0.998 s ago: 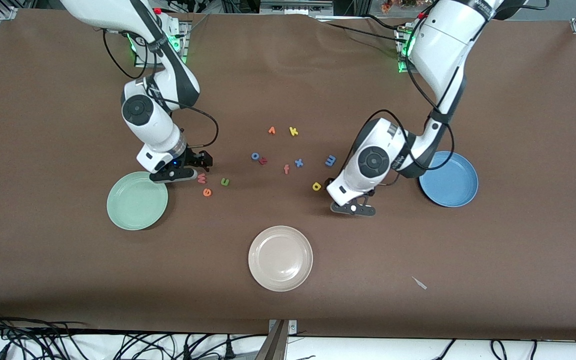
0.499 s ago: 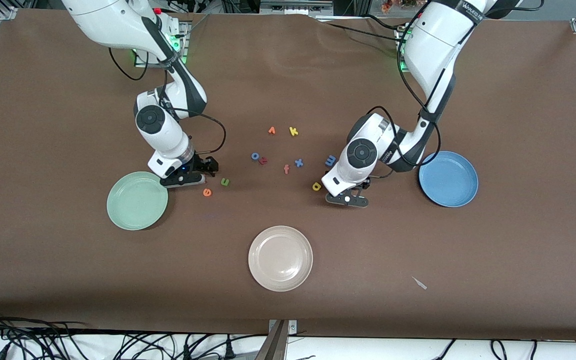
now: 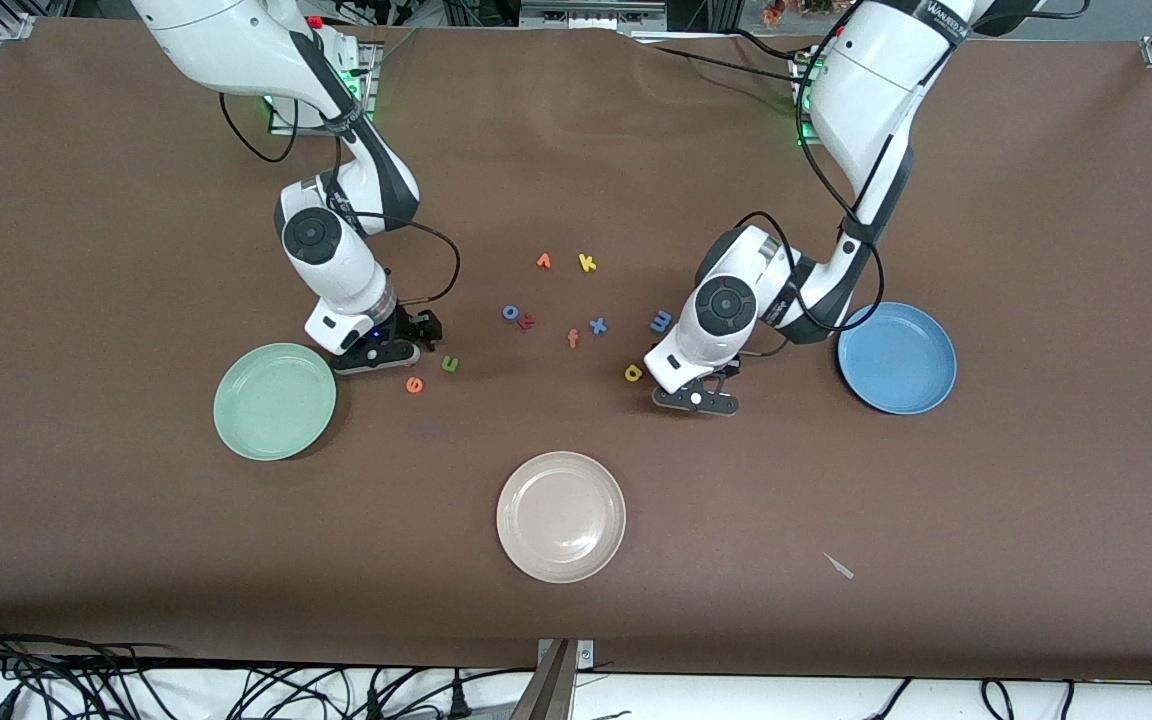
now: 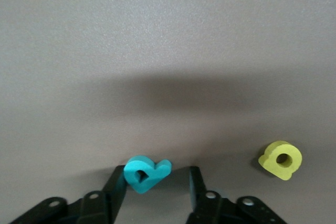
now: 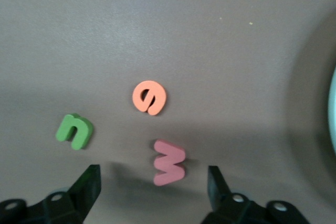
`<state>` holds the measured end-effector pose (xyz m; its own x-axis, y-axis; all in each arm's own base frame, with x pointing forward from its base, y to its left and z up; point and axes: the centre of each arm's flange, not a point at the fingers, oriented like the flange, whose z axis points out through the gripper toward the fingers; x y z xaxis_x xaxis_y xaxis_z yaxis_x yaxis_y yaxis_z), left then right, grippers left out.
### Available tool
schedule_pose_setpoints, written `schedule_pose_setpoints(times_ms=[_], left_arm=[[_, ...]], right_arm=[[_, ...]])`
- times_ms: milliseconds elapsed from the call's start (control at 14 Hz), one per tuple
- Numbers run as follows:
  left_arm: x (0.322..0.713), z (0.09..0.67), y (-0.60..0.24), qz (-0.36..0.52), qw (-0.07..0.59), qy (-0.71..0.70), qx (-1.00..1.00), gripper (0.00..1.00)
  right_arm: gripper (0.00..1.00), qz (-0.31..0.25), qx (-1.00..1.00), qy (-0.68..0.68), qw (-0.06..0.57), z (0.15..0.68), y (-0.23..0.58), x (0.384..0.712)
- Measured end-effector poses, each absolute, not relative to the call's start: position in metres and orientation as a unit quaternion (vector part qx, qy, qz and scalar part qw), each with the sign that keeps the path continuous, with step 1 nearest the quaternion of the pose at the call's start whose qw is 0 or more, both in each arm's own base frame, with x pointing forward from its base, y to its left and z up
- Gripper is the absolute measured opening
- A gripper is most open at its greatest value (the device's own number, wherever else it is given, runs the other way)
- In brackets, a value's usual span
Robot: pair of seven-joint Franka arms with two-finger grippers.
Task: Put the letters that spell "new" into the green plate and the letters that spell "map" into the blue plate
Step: 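Grasp the pink m and teal letter with the right and left grippers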
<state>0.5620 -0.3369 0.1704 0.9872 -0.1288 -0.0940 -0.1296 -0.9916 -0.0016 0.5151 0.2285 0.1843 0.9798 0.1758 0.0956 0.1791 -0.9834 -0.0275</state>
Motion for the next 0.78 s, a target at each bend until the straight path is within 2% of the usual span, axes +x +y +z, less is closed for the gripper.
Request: schedule_pose_setpoints(times_ms=[143, 214, 285, 428, 713, 784], left_arm=[[0.562, 0.172, -0.337, 0.046, 0.004, 0.065, -0.997, 0.45], [0.562, 0.172, -0.337, 0.046, 0.004, 0.065, -0.997, 0.45], [0.562, 0.172, -0.337, 0.046, 0.004, 0.065, -0.997, 0.39], [0.562, 0.172, -0.336, 0.046, 0.004, 0.064, -0.997, 0.37], [0.567, 0.174, -0.322, 0.059, 0.017, 0.058, -0.996, 0.37], [0.571, 0.177, -0.312, 0.066, 0.022, 0.064, -0.996, 0.37]], right_arm=[[0.88, -0.047, -0.995, -0.092, 0.012, 0.182, 0.224, 0.517], [0.86, -0.046, -0.995, -0.092, 0.011, 0.182, 0.223, 0.517], [0.85, -0.046, -0.995, -0.092, 0.011, 0.182, 0.223, 0.517], [0.74, -0.045, -0.995, -0.092, 0.011, 0.181, 0.223, 0.517], [0.68, -0.039, -0.995, -0.089, 0.009, 0.172, 0.222, 0.516], [0.62, -0.041, -0.995, -0.087, 0.01, 0.173, 0.222, 0.517]])
